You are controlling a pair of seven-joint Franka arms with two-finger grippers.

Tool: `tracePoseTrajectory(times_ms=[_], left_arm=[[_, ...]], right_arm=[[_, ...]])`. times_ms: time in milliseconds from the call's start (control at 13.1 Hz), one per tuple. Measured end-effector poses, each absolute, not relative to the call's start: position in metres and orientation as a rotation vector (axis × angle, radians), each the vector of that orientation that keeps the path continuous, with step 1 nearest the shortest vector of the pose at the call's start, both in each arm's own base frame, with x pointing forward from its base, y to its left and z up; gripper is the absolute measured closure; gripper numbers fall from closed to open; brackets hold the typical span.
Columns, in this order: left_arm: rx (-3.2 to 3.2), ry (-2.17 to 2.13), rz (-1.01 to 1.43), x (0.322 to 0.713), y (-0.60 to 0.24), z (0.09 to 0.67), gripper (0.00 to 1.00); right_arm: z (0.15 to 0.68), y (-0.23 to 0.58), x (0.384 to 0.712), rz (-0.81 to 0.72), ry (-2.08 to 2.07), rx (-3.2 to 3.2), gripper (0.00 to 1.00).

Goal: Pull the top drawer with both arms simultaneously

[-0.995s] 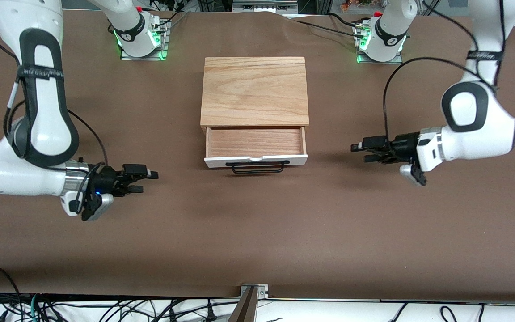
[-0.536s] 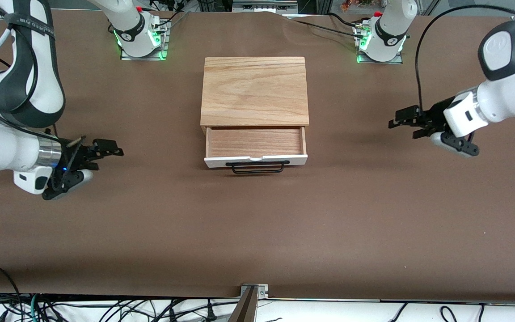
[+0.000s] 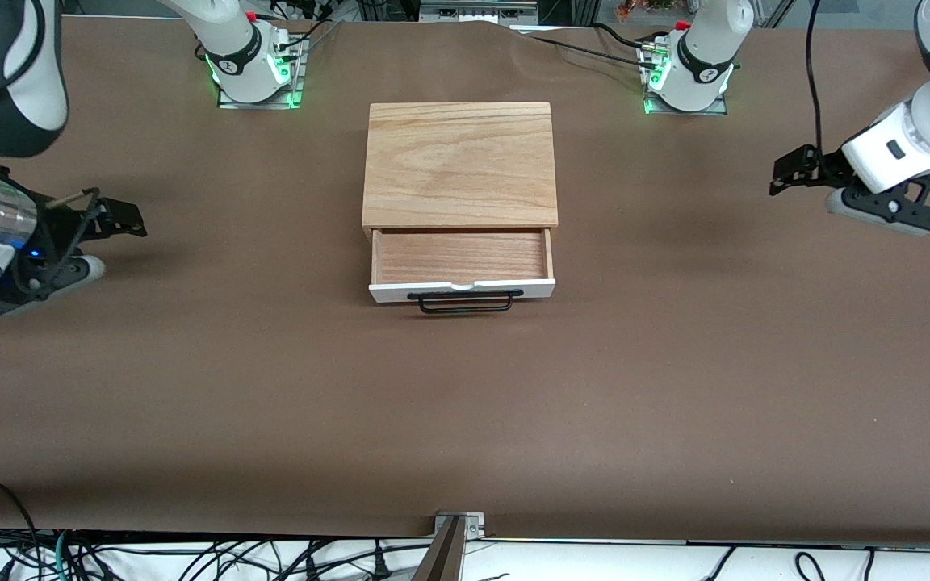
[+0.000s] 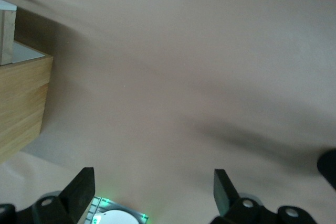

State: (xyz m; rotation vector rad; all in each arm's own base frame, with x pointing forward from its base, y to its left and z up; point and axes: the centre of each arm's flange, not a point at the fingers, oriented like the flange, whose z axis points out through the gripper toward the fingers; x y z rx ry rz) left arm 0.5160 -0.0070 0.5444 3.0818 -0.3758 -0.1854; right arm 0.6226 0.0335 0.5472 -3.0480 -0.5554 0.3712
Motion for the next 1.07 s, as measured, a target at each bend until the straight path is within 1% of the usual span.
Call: tracePoseTrajectory(times_ms=[306,536,766,1072], left_arm=[[3.22,-0.413,-0.183,0.513,0.006,0.58,0.0],[3.225,-0.408,-0.18,0.513,0.008,0.582,0.0],[3.223,-0.367,-0.182,0.513,0.009,0.583,0.0],[3.236,-0.13,-0.173,0.512,0.01,0.587,0.0]], right_arm=[[0.549,0.01,0.602,0.414,-0.289,-3.125,0.0],[0.547,-0.015,0.581,0.324,-0.078,-3.166,0.0],[0.557,-0.048,0.559,0.267,0.03,-3.164,0.0],[0.564,-0.054,0.556,0.231,0.046,-3.165,0.0]])
